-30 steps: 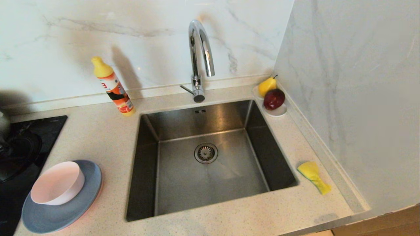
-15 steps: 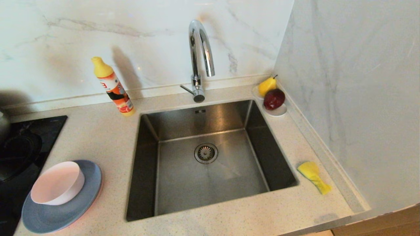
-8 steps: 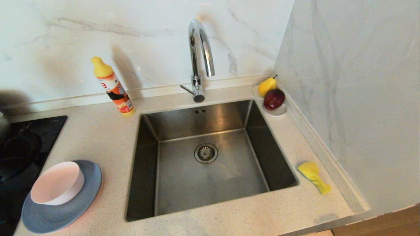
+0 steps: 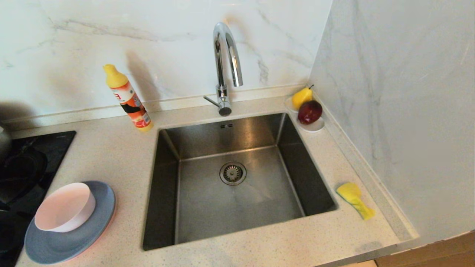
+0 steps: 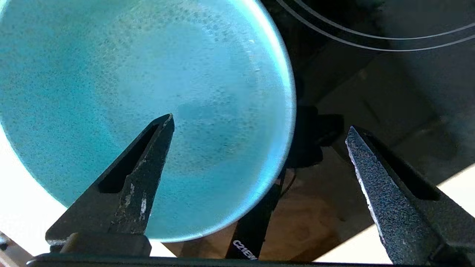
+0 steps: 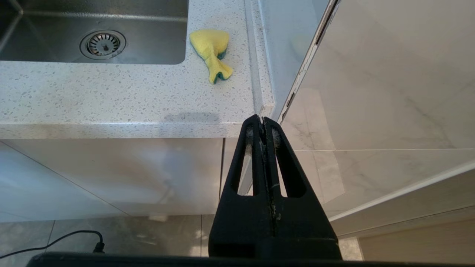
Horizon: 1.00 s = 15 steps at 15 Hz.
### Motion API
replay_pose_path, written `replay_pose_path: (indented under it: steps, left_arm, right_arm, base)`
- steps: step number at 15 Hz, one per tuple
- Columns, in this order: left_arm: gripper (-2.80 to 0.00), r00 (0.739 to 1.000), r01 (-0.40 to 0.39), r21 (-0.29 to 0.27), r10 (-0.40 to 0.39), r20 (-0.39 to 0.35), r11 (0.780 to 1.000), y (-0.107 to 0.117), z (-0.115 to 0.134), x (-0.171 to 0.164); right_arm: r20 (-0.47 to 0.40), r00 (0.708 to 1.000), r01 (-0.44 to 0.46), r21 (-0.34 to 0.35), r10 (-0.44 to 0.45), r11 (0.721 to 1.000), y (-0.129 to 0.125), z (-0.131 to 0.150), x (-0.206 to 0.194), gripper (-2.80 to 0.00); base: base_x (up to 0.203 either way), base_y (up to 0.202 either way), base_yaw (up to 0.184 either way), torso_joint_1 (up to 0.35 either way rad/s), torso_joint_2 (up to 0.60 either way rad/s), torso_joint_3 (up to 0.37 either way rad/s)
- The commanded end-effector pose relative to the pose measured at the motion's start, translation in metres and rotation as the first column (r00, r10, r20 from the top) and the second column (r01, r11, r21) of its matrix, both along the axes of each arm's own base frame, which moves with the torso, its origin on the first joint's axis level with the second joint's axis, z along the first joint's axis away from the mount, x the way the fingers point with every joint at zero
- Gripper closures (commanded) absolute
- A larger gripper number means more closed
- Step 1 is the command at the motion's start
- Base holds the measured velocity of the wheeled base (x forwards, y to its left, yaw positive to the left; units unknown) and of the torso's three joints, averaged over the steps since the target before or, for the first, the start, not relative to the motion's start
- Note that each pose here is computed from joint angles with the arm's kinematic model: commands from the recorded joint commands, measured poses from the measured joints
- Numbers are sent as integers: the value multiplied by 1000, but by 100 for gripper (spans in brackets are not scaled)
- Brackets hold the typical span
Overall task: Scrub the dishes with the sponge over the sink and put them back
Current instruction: Place the bowl on the bowl
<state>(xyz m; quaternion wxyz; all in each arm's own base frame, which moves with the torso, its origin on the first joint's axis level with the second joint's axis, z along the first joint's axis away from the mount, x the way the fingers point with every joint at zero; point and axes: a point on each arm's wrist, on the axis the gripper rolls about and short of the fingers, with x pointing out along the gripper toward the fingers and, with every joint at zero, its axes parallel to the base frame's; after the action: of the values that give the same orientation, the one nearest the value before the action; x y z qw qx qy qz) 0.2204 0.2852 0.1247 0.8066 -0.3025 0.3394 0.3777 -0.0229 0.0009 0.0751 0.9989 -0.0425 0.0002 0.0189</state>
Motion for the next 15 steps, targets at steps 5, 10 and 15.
replay_pose_path:
  steps: [5, 10, 15]
  left_arm:
    - [0, 999, 22, -1, -22, 40, 1000, -2, 9, 0]
    - [0, 998, 29, 18, -30, 63, 999, -12, 25, -7]
    - [0, 992, 59, 64, -66, 110, 996, -35, 57, -22]
  right_arm:
    - [0, 1000, -1, -1, 1, 1000, 0, 0, 0, 0]
    - [0, 1000, -1, -1, 1, 1000, 0, 0, 0, 0]
    - [0, 1000, -1, -1, 1, 1000, 0, 0, 0, 0]
  base:
    - [0, 0, 0, 0, 0, 0]
    - [0, 0, 0, 0, 0, 0]
    - [0, 0, 0, 0, 0, 0]
